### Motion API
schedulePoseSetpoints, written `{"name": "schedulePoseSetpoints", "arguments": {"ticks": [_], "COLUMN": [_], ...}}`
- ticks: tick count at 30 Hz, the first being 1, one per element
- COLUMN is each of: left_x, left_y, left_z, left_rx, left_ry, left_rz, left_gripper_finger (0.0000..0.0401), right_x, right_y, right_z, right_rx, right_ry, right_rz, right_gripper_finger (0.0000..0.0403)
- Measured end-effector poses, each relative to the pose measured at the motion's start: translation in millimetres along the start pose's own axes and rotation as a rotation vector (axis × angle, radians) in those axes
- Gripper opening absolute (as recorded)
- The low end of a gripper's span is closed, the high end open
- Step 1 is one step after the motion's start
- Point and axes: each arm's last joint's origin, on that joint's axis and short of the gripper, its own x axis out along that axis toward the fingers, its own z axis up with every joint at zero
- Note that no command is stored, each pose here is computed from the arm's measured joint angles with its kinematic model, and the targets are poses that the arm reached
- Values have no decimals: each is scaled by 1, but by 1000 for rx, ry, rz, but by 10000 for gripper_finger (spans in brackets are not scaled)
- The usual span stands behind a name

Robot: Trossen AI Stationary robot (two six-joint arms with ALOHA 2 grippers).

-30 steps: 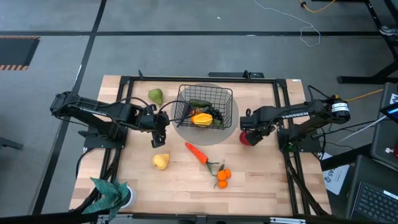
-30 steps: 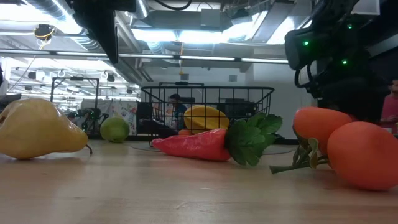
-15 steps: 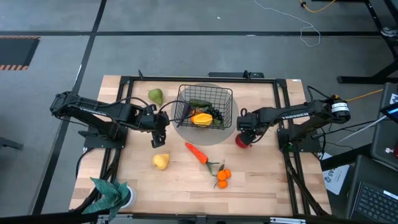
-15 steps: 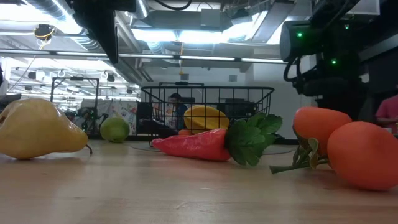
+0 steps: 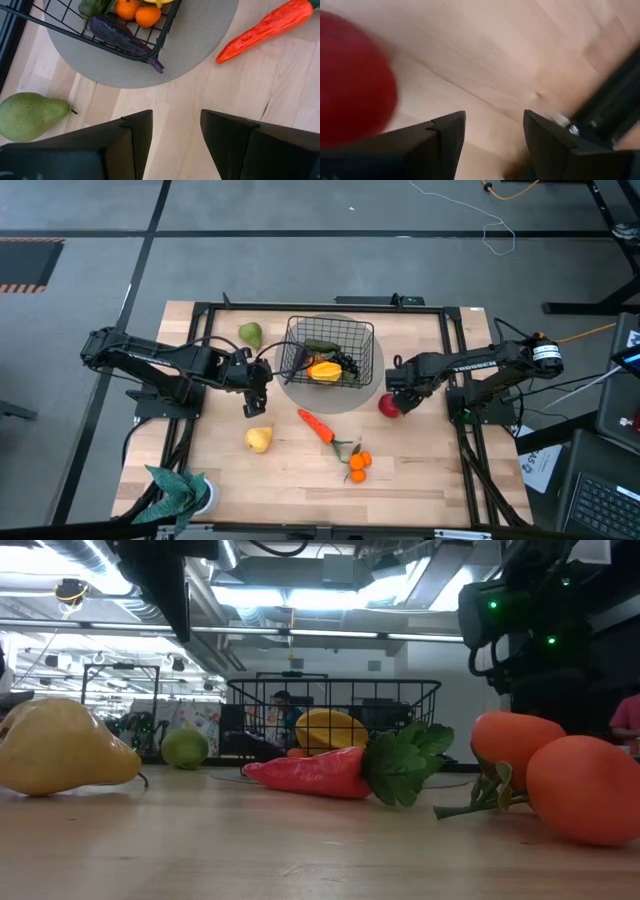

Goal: Build produce basket
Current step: Put the red pomegranate into the black wire basket

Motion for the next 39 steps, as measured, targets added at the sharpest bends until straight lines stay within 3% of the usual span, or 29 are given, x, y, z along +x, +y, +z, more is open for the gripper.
{"name": "schedulePoseSetpoints", "arguments": {"ticks": [4, 9, 16, 25, 30, 39], "left_x": [0, 0, 0, 0, 0, 0], "left_y": [0, 0, 0, 0, 0, 0], "left_z": [0, 0, 0, 0, 0, 0], "left_rx": [0, 0, 0, 0, 0, 0], "left_ry": [0, 0, 0, 0, 0, 0], "left_rz": [0, 0, 0, 0, 0, 0], "left_gripper_finger": [154, 154, 154, 154, 154, 154], "right_x": [0, -1, -3, -4, -5, -5], "right_y": [-5, -4, 7, 27, 38, 39], "right_z": [-5, -11, -27, -34, -28, -28], "right_rx": [45, 43, -94, -307, -300, -352], "right_ry": [66, 185, 274, 126, -34, -34], "right_rz": [-39, 8, 78, 169, 210, 226], "right_gripper_finger": [188, 188, 188, 188, 188, 188]}}
